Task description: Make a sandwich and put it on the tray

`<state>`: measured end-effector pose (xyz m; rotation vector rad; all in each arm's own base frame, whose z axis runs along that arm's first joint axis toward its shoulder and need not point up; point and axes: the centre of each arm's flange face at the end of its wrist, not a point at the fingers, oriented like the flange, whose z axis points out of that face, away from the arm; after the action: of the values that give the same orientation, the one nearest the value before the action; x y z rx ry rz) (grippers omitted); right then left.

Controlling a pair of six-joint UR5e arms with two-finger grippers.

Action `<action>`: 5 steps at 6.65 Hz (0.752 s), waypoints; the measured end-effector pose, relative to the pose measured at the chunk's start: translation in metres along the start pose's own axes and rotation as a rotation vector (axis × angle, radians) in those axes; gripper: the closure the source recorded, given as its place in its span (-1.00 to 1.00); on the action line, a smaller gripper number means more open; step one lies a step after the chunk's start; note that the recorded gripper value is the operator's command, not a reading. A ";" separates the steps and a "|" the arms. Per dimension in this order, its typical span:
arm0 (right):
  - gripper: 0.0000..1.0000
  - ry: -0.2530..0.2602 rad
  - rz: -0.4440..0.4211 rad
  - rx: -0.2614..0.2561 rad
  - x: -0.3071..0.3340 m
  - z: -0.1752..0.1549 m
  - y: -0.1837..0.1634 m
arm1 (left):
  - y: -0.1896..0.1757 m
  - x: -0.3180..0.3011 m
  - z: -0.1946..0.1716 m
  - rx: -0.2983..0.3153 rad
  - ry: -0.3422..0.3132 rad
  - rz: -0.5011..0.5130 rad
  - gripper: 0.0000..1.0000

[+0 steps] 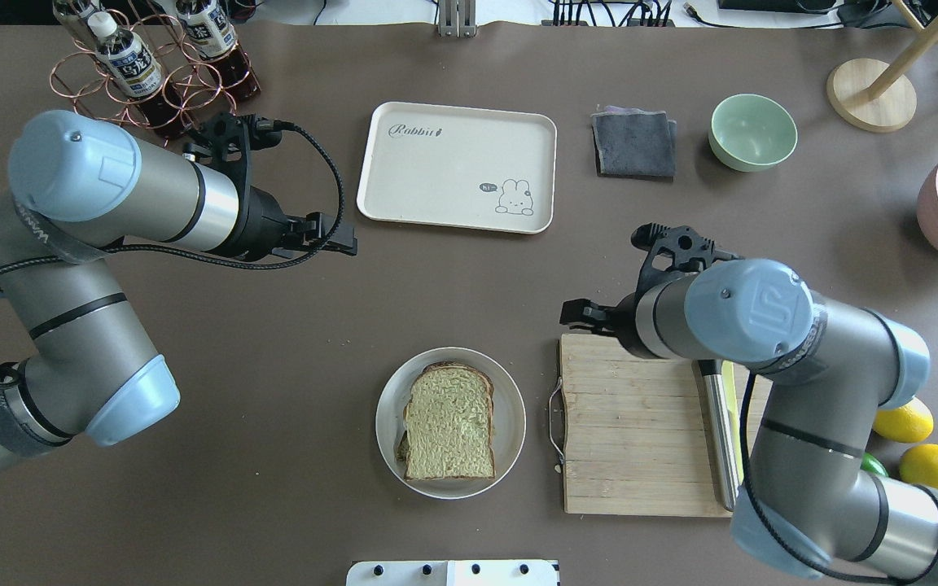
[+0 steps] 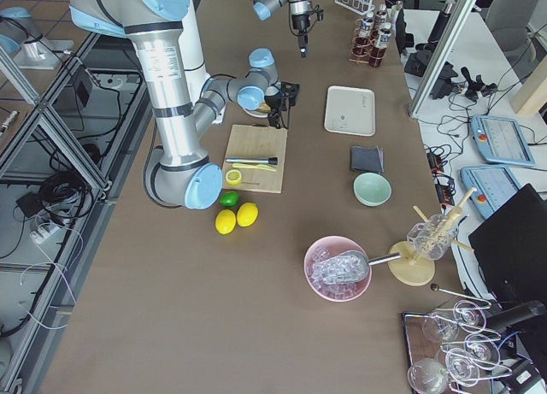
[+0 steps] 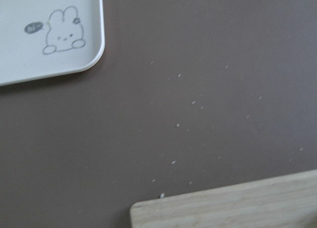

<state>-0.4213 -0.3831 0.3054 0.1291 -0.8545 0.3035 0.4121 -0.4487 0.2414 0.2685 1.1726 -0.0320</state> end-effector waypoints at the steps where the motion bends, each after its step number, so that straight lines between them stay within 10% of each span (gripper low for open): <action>1: -1.00 0.087 -0.062 -0.021 0.037 -0.010 -0.058 | 0.013 0.008 0.007 -0.006 0.003 -0.019 -0.95; 5: -1.00 0.099 -0.238 -0.133 0.246 -0.100 -0.224 | 0.064 0.013 0.034 -0.035 -0.020 -0.047 -0.95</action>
<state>-0.1268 -0.5204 0.4291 0.0900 -0.7502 0.0290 0.4581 -0.3923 0.2542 0.2094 1.1589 -0.0554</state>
